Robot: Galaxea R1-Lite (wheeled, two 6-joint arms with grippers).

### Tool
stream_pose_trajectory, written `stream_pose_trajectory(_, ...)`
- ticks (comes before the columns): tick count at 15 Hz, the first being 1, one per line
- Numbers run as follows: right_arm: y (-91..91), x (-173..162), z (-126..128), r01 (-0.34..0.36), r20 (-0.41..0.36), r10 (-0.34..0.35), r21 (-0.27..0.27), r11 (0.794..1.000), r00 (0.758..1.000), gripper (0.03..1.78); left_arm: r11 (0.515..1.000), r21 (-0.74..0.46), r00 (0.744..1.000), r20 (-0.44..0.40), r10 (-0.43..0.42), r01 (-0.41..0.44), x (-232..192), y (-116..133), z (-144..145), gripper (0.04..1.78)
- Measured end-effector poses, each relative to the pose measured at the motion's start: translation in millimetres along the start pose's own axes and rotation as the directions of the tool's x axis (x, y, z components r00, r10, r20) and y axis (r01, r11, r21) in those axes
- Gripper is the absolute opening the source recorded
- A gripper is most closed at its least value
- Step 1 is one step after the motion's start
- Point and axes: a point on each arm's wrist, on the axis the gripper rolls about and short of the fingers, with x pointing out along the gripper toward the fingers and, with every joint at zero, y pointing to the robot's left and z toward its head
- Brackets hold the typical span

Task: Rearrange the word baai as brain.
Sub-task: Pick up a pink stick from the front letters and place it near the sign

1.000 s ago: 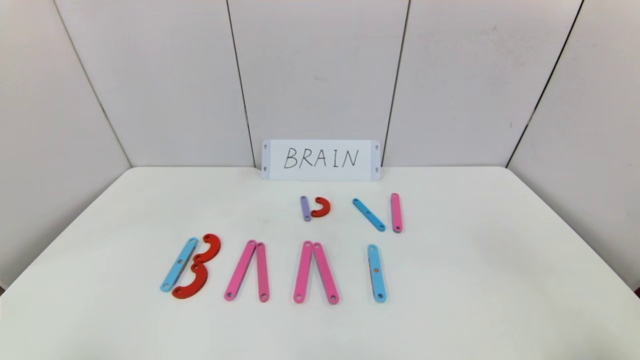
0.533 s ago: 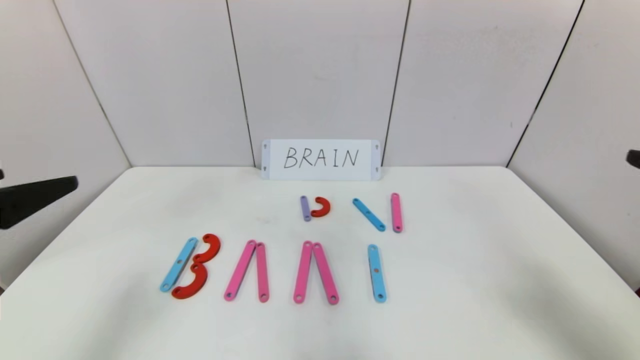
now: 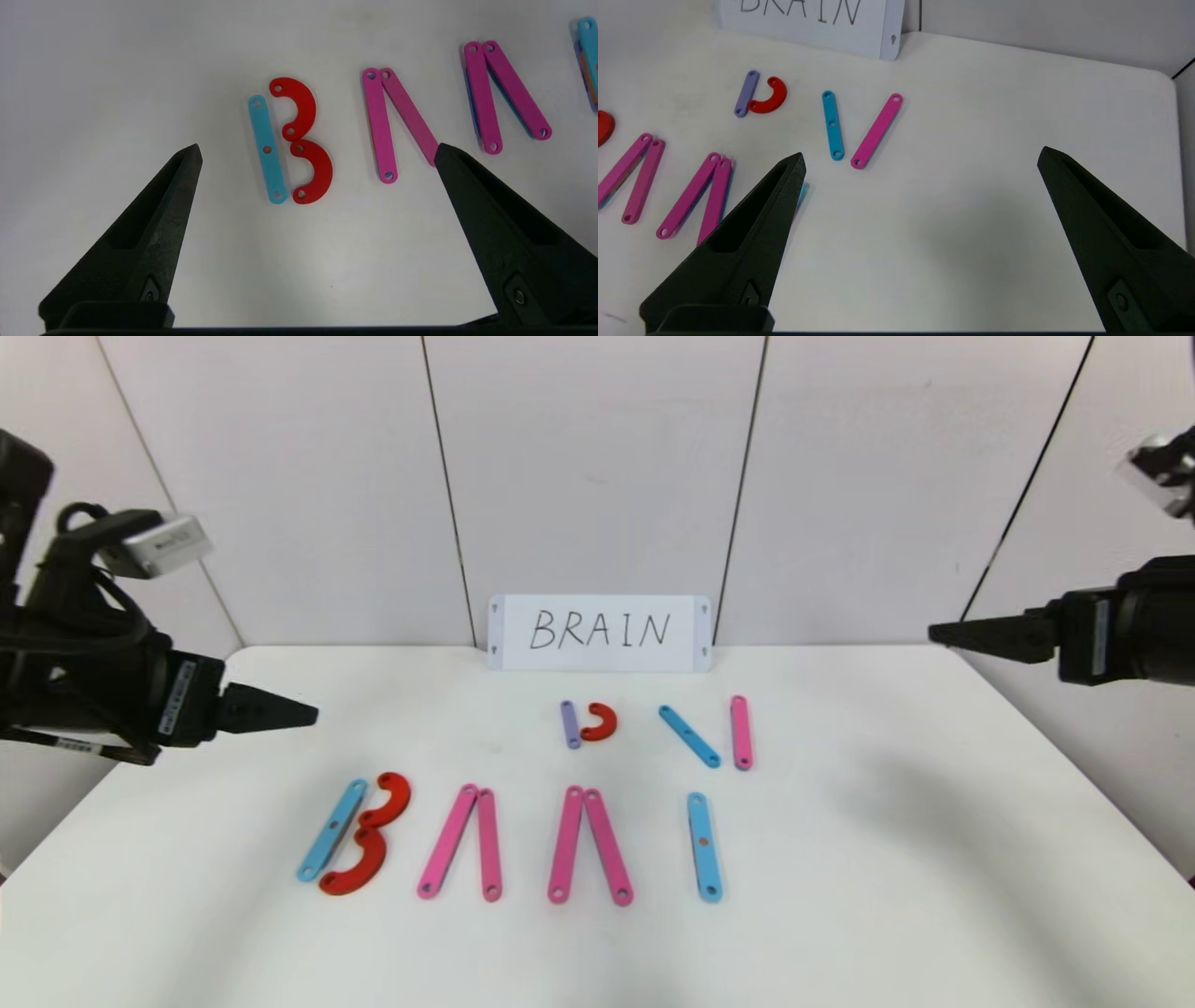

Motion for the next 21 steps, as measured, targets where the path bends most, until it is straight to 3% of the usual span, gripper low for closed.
stream_pose_trajectory(3, 0.4, 29, -7, -0.068, -0.072, 0.07, 0.02, 0.997, 0.995, 1.74, 0.997, 0.041, 0.99, -0.123, -0.062, 0.067, 39, -10, 1, 1.74)
stream_pose_trajectory(10, 12.3, 59, -23, -0.123, -0.171, 0.125, 0.02, 0.992, 0.977, 1.74, 0.983, 0.113, 0.939, -0.33, -0.099, 0.143, 101, -43, -16, 1.74)
stream_pose_trajectory(21, 14.3, 72, -30, -0.131, -0.211, 0.132, 0.022, 0.991, 0.968, 1.74, 0.979, 0.115, 0.879, -0.466, -0.096, 0.168, 164, -54, -31, 1.74)
